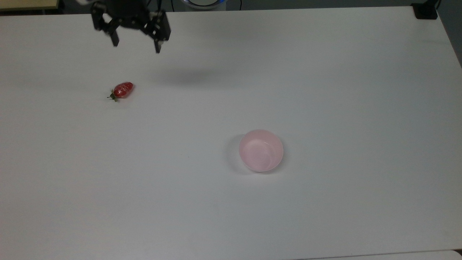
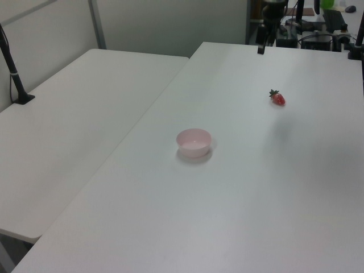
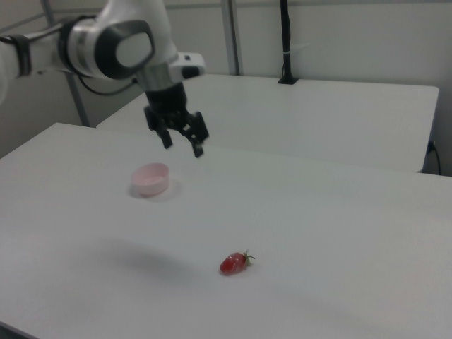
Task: Pick up strawberry from bowl
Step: 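Open the gripper to release the strawberry onto the table and rise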
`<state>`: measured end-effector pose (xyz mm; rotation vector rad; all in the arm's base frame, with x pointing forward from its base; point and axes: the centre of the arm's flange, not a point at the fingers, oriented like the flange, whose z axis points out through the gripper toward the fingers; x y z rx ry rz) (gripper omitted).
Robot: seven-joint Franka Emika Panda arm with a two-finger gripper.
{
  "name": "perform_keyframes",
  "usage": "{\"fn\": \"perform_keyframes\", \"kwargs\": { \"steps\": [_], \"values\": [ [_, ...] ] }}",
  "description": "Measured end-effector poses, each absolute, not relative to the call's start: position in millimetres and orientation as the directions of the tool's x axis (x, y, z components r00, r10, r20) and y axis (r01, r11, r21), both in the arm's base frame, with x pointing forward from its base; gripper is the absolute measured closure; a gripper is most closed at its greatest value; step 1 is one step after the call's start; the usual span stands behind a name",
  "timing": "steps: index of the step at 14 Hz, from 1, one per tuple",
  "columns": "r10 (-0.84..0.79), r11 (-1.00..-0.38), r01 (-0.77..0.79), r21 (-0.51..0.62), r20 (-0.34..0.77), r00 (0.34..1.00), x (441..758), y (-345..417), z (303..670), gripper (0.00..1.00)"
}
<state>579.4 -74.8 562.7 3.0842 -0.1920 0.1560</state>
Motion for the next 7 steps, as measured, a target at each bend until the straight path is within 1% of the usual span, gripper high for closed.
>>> {"fn": "perform_keyframes", "kwargs": {
  "steps": [1, 3, 7],
  "values": [
    [-0.142, -0.989, -0.145, 0.023, 0.099, 0.985, 569, -57, 580, 0.00],
    [-0.154, -0.988, -0.156, 0.014, 0.099, 0.983, 560, -37, 594, 0.00],
    [-0.126, -0.992, -0.128, 0.014, 0.096, 0.987, 561, -20, 593, 0.00]
  ]
}}
